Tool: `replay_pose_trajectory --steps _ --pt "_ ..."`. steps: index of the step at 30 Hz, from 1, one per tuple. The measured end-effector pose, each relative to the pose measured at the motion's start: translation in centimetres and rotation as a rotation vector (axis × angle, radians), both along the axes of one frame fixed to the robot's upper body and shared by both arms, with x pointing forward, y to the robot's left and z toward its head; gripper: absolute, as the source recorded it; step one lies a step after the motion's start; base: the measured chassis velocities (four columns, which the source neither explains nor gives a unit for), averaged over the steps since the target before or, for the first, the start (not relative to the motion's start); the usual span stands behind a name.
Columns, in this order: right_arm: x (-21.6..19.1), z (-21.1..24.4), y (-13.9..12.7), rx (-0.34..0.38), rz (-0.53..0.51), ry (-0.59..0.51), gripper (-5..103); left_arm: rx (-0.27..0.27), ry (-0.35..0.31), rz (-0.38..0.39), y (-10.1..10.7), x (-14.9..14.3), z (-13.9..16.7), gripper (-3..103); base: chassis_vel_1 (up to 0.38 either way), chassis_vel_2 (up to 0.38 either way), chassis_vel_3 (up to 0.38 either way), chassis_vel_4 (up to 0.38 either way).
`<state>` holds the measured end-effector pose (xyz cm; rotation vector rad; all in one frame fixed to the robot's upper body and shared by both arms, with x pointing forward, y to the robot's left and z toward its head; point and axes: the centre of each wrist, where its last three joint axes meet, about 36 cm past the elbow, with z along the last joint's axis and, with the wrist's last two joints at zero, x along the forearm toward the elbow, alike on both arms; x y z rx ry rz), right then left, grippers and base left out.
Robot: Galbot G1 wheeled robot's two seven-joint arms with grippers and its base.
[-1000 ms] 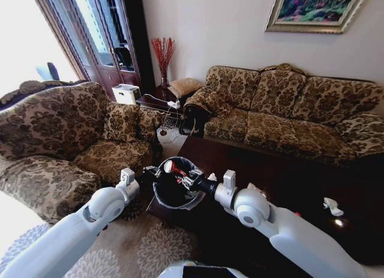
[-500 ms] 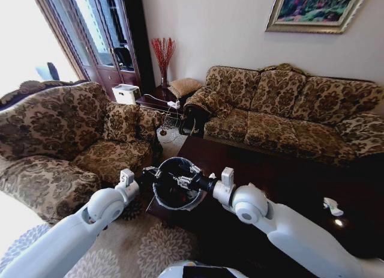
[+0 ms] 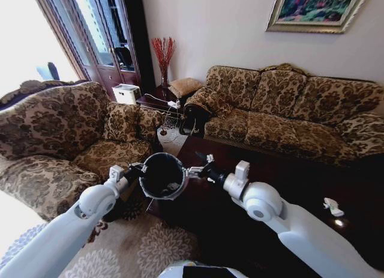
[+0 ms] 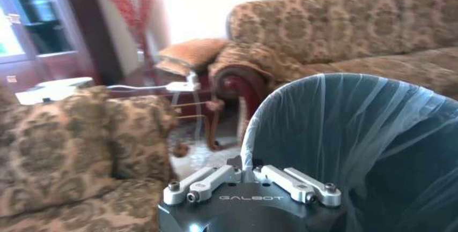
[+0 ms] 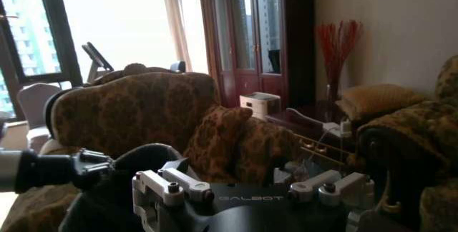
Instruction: Move to the front of the table and place the trash on the table into the trash bin.
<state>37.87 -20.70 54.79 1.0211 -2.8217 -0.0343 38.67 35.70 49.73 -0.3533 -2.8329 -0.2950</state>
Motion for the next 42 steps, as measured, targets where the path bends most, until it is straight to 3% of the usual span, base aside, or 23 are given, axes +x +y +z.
replay_pose_trajectory --steps 1,4,5,7,11,15,21,42 --pt "0.7 -0.7 -1.3 -0.031 -0.070 -0.021 100 -0.005 -0.008 0.017 0.1 -0.1 0.0 2 0.000 0.000 0.000 0.000" --pt "1.2 -1.7 -2.5 -0.056 -0.135 -0.025 100 -0.012 -0.014 0.032 0.0 -0.2 -0.1 2 0.000 0.000 0.000 0.000" --pt "1.6 -3.2 -4.0 -0.088 -0.225 -0.023 100 -0.020 -0.013 0.046 -0.4 -0.5 -0.1 2 0.000 0.000 0.000 0.000" --pt "1.4 -5.0 -5.4 -0.110 -0.305 -0.012 100 -0.029 -0.009 0.057 -1.0 -1.0 -0.4 2 0.000 0.000 0.000 0.000" --pt "0.6 -7.2 -6.5 -0.111 -0.365 0.014 100 -0.037 -0.008 0.063 -1.3 -1.4 -0.6 2 0.000 0.000 0.000 0.000" --pt "-3.0 -14.0 -7.6 -0.133 -0.446 0.074 100 -0.050 -0.010 0.078 -1.6 -2.0 -1.0 2 0.000 0.000 0.000 0.000" --pt "-5.3 -19.1 -7.4 -0.152 -0.476 0.109 100 -0.055 -0.014 0.080 -1.8 -2.4 -1.0 2 -0.027 -0.029 -0.040 -0.029" --pt "-5.1 -22.7 -6.0 -0.137 -0.395 0.150 100 -0.057 -0.065 0.120 -2.4 -4.6 -1.1 2 -0.042 -0.040 -0.044 -0.044"
